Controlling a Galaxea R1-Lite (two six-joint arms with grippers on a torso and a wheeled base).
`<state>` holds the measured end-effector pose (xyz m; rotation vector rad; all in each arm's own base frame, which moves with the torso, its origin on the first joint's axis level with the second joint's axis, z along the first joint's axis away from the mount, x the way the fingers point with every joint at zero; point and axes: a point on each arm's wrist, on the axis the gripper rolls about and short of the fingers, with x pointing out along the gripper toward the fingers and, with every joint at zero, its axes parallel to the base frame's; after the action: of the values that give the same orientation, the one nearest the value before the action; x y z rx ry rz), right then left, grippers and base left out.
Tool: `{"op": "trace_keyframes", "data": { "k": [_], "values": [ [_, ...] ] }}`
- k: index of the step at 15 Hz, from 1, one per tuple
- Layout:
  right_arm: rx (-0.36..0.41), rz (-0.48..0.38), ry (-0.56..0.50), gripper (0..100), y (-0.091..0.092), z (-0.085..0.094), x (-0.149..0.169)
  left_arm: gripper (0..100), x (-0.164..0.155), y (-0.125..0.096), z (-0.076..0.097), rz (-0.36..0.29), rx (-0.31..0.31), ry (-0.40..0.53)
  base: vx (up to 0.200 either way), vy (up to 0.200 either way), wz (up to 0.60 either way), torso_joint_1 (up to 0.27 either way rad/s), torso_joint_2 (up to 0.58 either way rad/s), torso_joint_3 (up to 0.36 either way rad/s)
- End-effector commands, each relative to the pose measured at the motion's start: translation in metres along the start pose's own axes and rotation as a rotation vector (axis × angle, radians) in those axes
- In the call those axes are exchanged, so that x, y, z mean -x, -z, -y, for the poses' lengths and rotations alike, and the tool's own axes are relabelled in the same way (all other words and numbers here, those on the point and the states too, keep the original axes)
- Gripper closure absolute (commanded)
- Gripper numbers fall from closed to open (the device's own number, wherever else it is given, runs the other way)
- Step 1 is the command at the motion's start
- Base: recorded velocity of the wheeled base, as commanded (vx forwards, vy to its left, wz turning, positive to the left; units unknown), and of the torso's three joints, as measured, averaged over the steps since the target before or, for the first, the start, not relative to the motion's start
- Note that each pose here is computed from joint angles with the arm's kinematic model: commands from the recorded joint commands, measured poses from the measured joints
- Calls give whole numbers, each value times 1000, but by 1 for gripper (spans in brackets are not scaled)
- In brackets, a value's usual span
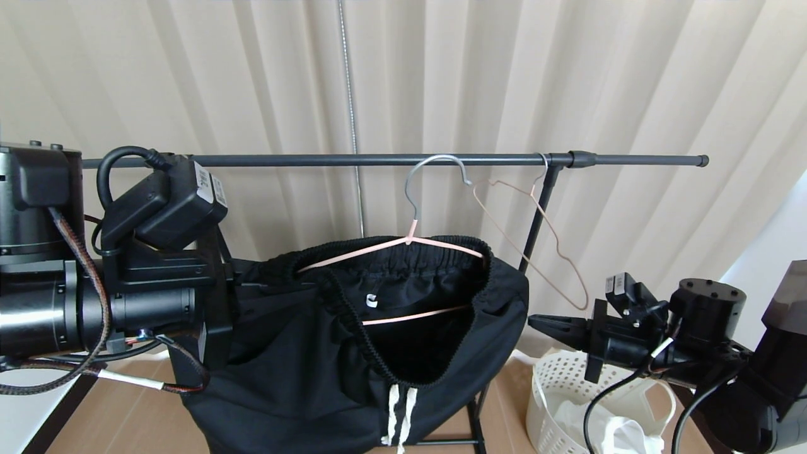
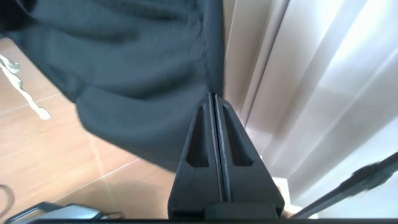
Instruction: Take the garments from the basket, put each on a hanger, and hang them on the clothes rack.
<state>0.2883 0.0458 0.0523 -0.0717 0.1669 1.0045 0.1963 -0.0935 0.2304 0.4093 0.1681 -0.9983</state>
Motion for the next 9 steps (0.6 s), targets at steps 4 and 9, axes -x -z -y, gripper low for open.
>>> {"op": "trace_keyframes", "data": {
  "k": [4,9],
  "values": [
    [45,17,37,0,-11,4,11,100,0,0,-2,-1,1,-6,0,0,0,0,0,0],
    [73,8,-13,0,-3,3,7,100,0,-1,-1,5,-5,-1,0,0,0,0,0,0]
  ]
}}
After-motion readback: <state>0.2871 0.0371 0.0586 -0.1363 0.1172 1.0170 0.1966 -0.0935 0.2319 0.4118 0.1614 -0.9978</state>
